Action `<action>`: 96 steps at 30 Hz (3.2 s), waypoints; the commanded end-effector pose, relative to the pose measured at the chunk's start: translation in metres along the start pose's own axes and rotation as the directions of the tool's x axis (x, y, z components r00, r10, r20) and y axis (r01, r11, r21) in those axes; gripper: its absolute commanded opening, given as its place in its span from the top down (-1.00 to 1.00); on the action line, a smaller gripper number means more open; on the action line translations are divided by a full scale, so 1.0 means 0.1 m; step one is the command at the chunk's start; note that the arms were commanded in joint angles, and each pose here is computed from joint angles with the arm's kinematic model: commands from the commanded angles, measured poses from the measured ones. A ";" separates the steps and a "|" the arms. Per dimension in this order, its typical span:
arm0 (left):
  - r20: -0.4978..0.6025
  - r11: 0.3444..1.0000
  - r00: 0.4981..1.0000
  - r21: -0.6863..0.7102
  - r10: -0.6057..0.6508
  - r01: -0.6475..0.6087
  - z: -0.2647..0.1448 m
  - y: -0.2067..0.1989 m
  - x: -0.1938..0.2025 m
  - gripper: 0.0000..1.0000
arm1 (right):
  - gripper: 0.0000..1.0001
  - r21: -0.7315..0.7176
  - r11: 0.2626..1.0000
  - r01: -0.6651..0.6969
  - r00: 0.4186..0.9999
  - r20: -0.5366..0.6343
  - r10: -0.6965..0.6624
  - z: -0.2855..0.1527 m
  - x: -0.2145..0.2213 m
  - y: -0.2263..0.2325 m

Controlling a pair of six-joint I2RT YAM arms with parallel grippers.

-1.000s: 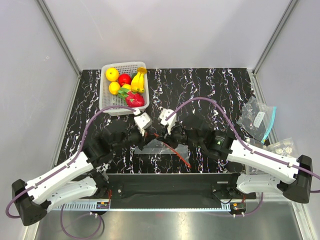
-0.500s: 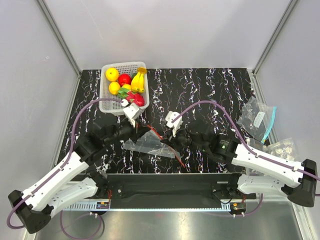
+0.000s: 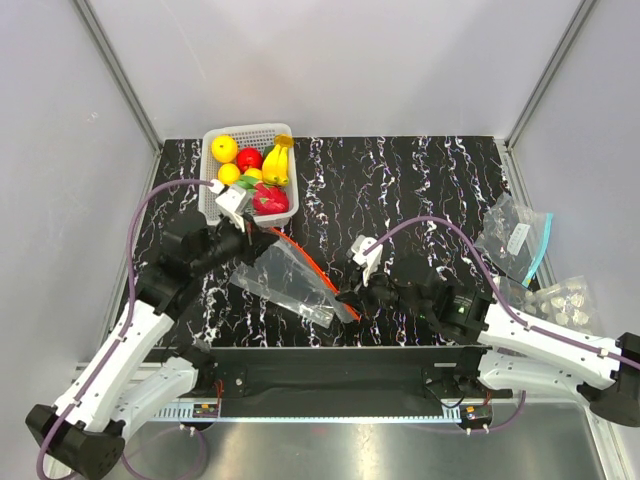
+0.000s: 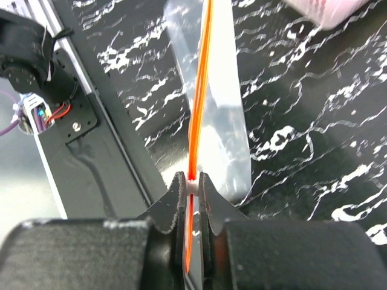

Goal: Place the food in the zip-top bag and seal the zipper
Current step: Unzip the zipper food storage bag, then open the zipper of the food storage bag.

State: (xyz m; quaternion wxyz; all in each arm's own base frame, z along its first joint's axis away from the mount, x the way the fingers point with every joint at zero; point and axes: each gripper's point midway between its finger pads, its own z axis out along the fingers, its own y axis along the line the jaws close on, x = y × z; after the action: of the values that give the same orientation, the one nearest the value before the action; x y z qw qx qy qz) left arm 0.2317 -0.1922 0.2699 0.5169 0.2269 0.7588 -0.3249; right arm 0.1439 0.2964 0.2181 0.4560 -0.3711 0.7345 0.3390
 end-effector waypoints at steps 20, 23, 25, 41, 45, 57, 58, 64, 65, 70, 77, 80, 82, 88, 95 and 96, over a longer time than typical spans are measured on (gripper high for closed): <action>0.141 0.974 0.985 0.191 0.094 -0.120 -0.04 -0.20 -0.27 1.00 | -0.49 -0.062 0.996 -0.068 0.998 -0.020 0.067 -0.18 0.19 0.18; 0.135 0.964 0.985 0.229 0.108 -0.137 -0.06 -0.29 -0.10 1.00 | -0.50 -0.046 0.998 -0.033 0.998 0.053 0.036 -0.25 -0.05 0.16; 0.119 0.959 0.985 0.240 0.129 -0.154 -0.08 -0.33 -0.02 1.00 | -0.47 -0.025 1.000 -0.019 0.995 0.100 0.021 -0.28 -0.22 0.13; 0.050 0.942 0.985 0.287 0.165 -0.173 -0.14 -0.48 0.18 1.00 | -0.04 -0.062 0.998 0.005 1.000 -0.003 -0.005 0.37 -0.42 0.28; 0.044 0.943 0.985 0.285 0.165 -0.171 -0.15 -0.48 0.19 1.00 | -0.02 -0.080 0.997 0.012 1.000 -0.003 -0.012 0.40 -0.42 0.33; 0.046 0.945 0.986 0.279 0.161 -0.168 -0.14 -0.47 0.18 1.00 | -0.04 -0.121 0.993 0.016 1.000 0.001 -0.016 0.47 -0.43 0.46; 0.046 0.946 0.986 0.280 0.160 -0.166 -0.14 -0.47 0.18 1.00 | -0.04 -0.121 0.993 0.016 1.000 0.001 -0.016 0.48 -0.43 0.46; 0.049 0.945 0.985 0.281 0.163 -0.170 -0.15 -0.48 0.17 1.00 | -0.02 -0.111 0.994 0.020 1.000 -0.009 -0.021 0.54 -0.42 0.45; 0.050 0.946 0.986 0.278 0.161 -0.169 -0.15 -0.48 0.17 1.00 | -0.02 -0.110 0.994 0.020 1.000 -0.009 -0.021 0.54 -0.42 0.45; 0.050 0.944 0.985 0.284 0.163 -0.170 -0.17 -0.49 0.17 1.00 | 0.01 -0.095 0.995 0.015 1.000 -0.015 -0.016 0.58 -0.40 0.44; 0.053 0.942 0.984 0.287 0.168 -0.176 -0.18 -0.50 0.17 1.00 | 0.08 -0.078 0.997 0.012 1.000 -0.021 -0.013 0.58 -0.37 0.40; 0.054 0.942 0.984 0.285 0.169 -0.177 -0.17 -0.49 0.18 1.00 | 0.08 -0.089 0.996 0.009 1.000 -0.003 -0.009 0.54 -0.40 0.42; 0.049 0.942 0.985 0.288 0.168 -0.175 -0.17 -0.49 0.19 1.00 | 0.09 -0.089 0.996 0.009 1.000 0.006 -0.008 0.51 -0.42 0.42; 0.058 0.942 0.984 0.283 0.171 -0.180 -0.17 -0.49 0.17 1.00 | 0.11 -0.095 0.995 0.011 1.000 0.002 -0.011 0.49 -0.41 0.42; 0.061 0.941 0.984 0.287 0.168 -0.178 -0.18 -0.50 0.15 1.00 | 0.11 -0.096 0.995 0.008 1.000 -0.002 -0.008 0.50 -0.38 0.42; 0.059 0.941 0.984 0.289 0.168 -0.178 -0.18 -0.51 0.16 1.00 | 0.12 -0.092 0.996 0.008 1.000 -0.002 -0.009 0.50 -0.38 0.42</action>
State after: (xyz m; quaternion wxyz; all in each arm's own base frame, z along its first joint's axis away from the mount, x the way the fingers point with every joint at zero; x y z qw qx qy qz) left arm 0.1824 -0.2111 0.2500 0.4891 0.3482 0.7007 -0.3855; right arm 0.1412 0.3624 0.2185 0.4122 -0.4030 0.7374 0.3520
